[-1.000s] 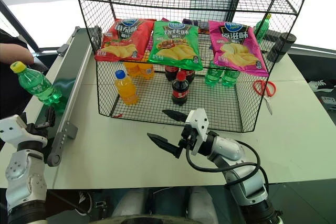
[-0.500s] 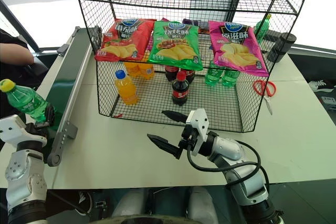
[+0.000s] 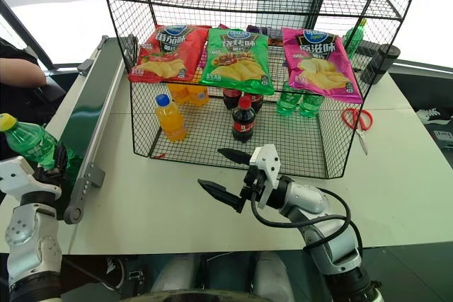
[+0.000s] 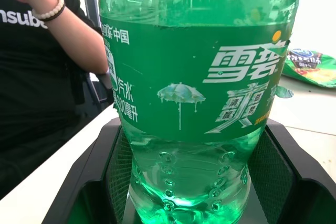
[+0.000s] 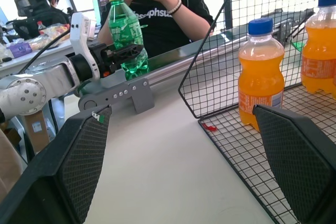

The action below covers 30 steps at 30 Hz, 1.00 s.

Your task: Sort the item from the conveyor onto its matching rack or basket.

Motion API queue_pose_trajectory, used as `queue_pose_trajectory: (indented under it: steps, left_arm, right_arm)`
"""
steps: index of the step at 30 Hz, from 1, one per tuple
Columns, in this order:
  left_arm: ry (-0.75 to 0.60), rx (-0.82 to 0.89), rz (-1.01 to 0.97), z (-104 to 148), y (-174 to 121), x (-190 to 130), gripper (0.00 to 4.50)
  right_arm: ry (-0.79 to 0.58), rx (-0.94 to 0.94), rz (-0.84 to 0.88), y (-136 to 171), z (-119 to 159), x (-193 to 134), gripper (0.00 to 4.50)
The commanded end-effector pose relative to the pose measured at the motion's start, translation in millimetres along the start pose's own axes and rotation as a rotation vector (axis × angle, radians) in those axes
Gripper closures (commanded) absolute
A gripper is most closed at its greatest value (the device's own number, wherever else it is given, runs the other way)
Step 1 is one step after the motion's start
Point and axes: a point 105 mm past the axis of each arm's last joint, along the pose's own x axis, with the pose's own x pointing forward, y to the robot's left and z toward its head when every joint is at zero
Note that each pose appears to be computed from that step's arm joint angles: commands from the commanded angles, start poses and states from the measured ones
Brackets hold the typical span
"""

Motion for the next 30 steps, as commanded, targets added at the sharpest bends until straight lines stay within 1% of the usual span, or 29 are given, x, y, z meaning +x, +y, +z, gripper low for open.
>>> queue_pose_trajectory:
  steps: [1, 2, 4, 5, 8, 9, 15, 17, 19, 23, 30]
  left_arm:
    - [-0.139, 0.106, -0.194, 44.7, -29.3, 5.2, 1.91]
    - [-0.149, 0.112, -0.239, 49.2, -37.1, 4.1, 1.91]
    - [-0.156, 0.141, -0.421, 57.1, -67.6, -3.4, 1.91]
    - [-0.145, 0.126, -0.516, 57.2, -85.9, -9.2, 1.91]
    - [-0.107, 0.090, -0.713, 52.4, -125.4, -25.4, 1.91]
    - [-0.096, 0.085, -0.798, 49.8, -142.6, -32.9, 1.91]
    - [-0.060, -0.003, -1.077, 44.7, -203.8, -57.3, 1.91]
    - [-0.055, 0.006, -1.264, 37.1, -238.2, -71.5, 1.91]
    - [-0.067, -0.016, -1.391, 37.4, -260.6, -81.1, 1.91]
    - [-0.085, -0.033, -1.525, 43.0, -279.3, -86.9, 1.91]
    - [-0.052, -0.018, -1.668, 39.5, -282.7, -92.7, 1.91]
  right_arm:
    - [-0.050, -0.049, 0.008, 1.1, 17.8, 0.4, 0.00]
    - [-0.049, -0.052, 0.005, 0.4, 18.2, -0.1, 0.00]
    - [-0.044, -0.058, 0.001, -1.0, 18.5, -1.2, 0.00]
    - [-0.041, -0.060, 0.002, -1.2, 18.5, -1.5, 0.00]
    - [-0.035, -0.061, 0.011, -0.3, 18.1, -1.5, 0.00]
    - [-0.035, -0.063, 0.011, -0.1, 18.2, -1.4, 0.00]
    - [-0.037, -0.070, 0.001, -0.4, 19.0, -0.8, 0.00]
    - [-0.033, -0.071, -0.013, -1.4, 18.0, -1.2, 0.00]
    - [-0.033, -0.070, -0.031, -2.0, 17.0, -1.4, 0.00]
    - [-0.039, -0.068, -0.067, -3.2, 16.3, -2.4, 0.00]
    - [-0.036, -0.081, -0.115, -7.1, 16.1, -5.7, 0.00]
